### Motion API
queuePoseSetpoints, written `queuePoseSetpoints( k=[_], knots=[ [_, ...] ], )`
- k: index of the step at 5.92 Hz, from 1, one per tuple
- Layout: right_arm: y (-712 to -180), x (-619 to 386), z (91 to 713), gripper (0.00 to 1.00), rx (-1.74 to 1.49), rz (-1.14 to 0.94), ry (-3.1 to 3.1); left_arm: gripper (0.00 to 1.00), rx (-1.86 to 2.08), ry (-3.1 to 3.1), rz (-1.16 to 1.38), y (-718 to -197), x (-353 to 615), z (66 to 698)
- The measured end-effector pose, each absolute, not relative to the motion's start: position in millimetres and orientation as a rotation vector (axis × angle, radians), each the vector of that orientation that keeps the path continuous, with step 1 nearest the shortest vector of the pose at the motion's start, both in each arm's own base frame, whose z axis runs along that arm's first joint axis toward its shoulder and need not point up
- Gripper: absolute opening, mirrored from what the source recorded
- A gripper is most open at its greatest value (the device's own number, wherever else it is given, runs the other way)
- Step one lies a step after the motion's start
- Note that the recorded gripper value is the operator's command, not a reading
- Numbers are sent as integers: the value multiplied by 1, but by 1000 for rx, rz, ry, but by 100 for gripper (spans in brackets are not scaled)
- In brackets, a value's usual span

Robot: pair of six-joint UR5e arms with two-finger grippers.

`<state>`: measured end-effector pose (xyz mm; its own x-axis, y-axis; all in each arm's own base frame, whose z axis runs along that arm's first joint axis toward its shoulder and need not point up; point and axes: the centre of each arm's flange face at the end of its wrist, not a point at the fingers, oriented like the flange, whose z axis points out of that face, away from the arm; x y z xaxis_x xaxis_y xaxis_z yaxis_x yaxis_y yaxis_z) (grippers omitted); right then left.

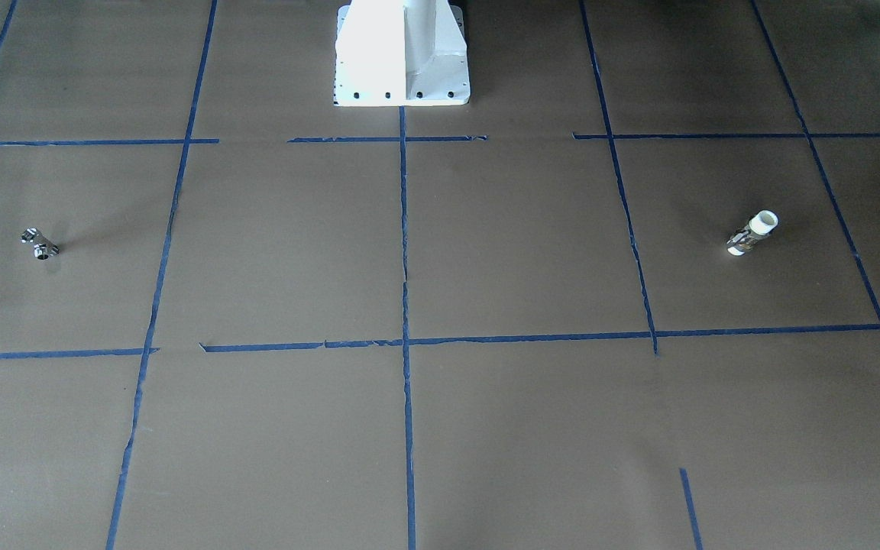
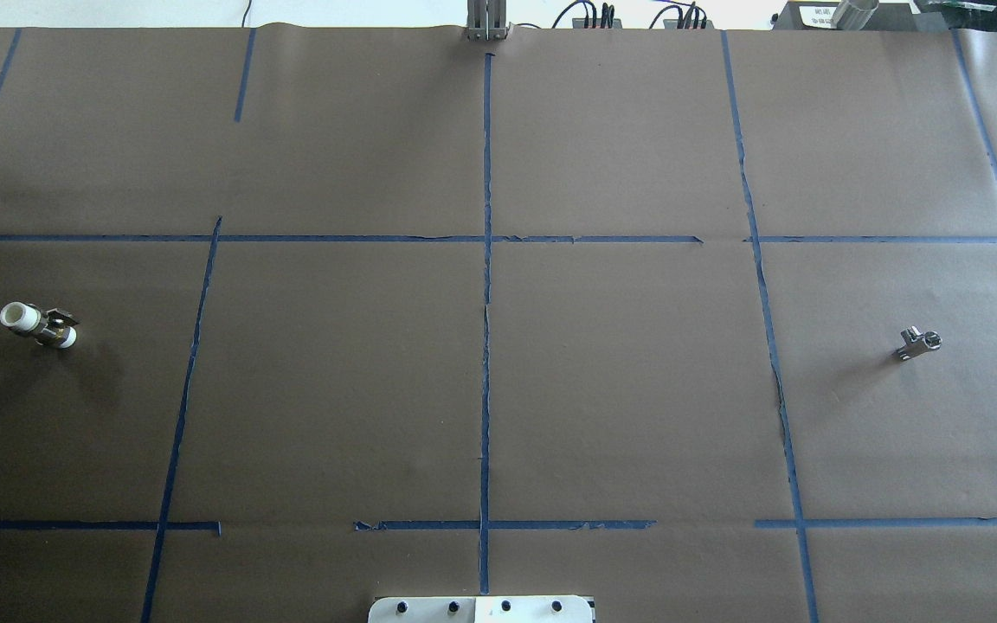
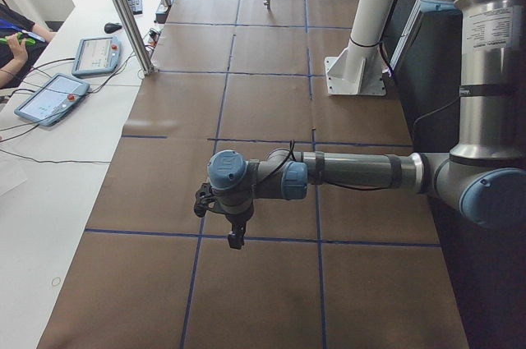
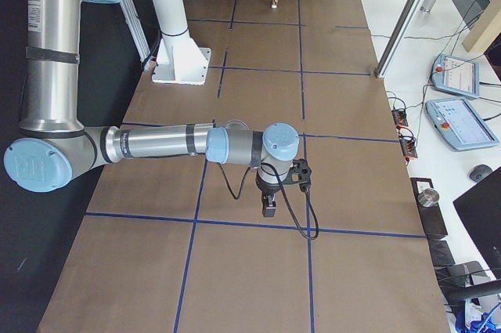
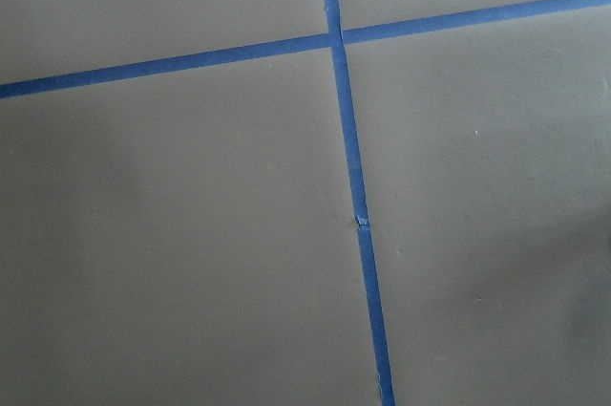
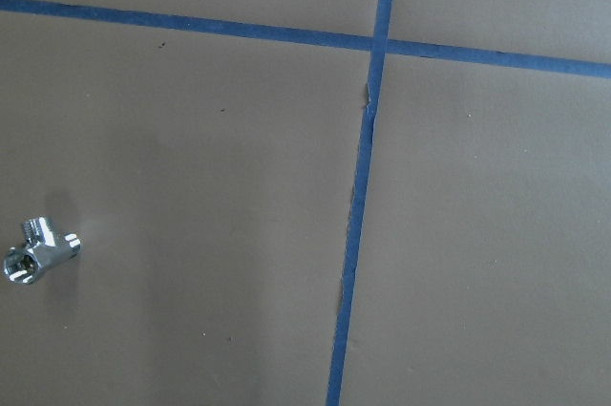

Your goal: Assemble PPR valve and pipe with both arms

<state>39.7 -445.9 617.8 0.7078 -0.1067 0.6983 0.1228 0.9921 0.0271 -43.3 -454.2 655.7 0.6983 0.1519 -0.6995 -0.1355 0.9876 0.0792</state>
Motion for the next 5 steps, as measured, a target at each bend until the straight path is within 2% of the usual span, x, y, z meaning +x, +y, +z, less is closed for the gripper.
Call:
queuePoseSetpoints(
  k=[3,5],
  knots=[
    [-447,40,616,100,-18,-129,-774,100,36,781,169,-455,-42,647],
    [-448,40,616,100,-17,-129,-774,100,128,776,205,-504,-38,601]
  ],
)
